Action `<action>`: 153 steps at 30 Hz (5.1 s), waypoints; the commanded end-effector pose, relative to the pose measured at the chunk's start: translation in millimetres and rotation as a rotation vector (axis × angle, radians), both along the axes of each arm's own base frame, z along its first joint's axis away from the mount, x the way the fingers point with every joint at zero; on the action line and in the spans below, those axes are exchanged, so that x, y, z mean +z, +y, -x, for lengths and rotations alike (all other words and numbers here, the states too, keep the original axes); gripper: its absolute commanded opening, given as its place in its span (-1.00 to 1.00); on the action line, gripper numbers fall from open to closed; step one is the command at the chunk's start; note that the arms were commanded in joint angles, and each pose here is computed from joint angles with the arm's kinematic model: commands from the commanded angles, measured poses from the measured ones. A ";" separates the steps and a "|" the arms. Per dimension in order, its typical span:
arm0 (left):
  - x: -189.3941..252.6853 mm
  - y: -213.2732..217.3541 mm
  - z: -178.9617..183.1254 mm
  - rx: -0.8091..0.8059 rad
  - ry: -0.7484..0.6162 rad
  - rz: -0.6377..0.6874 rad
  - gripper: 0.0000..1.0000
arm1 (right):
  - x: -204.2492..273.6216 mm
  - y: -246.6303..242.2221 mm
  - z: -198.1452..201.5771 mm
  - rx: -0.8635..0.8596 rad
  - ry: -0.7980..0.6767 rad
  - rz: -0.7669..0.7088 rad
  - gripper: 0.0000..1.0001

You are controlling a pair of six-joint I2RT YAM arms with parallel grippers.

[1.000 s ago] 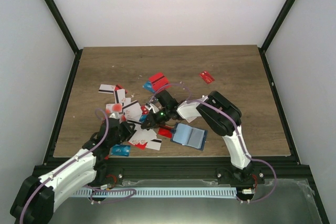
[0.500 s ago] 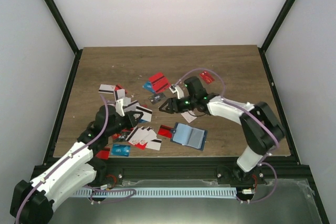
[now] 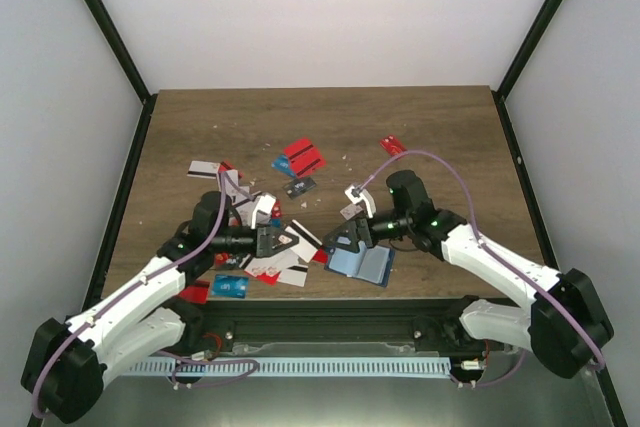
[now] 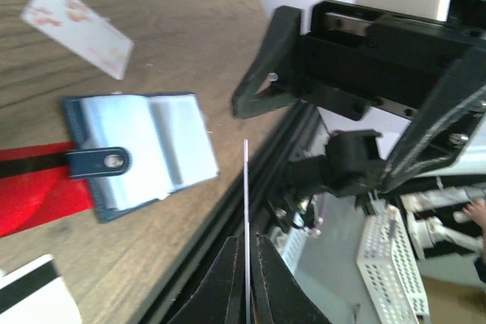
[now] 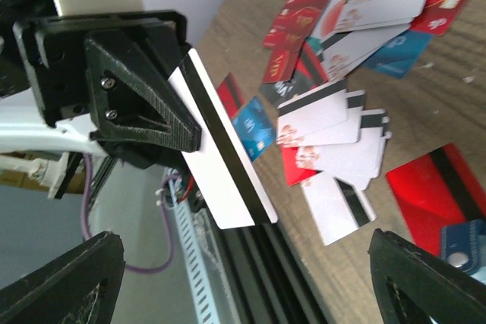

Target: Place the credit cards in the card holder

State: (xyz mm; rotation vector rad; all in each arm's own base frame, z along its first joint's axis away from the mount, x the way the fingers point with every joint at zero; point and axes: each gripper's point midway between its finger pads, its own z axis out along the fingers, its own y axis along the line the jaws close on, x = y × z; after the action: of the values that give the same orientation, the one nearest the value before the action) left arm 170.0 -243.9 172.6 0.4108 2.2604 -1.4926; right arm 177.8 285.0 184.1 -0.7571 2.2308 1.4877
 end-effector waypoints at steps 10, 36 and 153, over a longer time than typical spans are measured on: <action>40.8 -44.8 42.9 -0.259 -0.073 0.092 -0.92 | 18.0 3.0 59.7 0.228 0.035 -0.101 0.30; 23.6 -67.2 47.2 -0.296 -0.071 0.043 -0.89 | 7.5 -3.6 77.0 0.203 0.085 -0.075 -0.99; -157.4 -70.7 -50.5 -0.002 0.054 -0.554 -0.75 | -135.2 -85.2 -5.1 -0.591 0.555 0.146 -0.99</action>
State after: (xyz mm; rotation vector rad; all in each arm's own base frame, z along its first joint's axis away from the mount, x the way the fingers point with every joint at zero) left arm 225.9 -316.4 22.1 0.5244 2.6737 -0.8550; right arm 180.0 197.0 46.0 0.3798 2.6722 1.2673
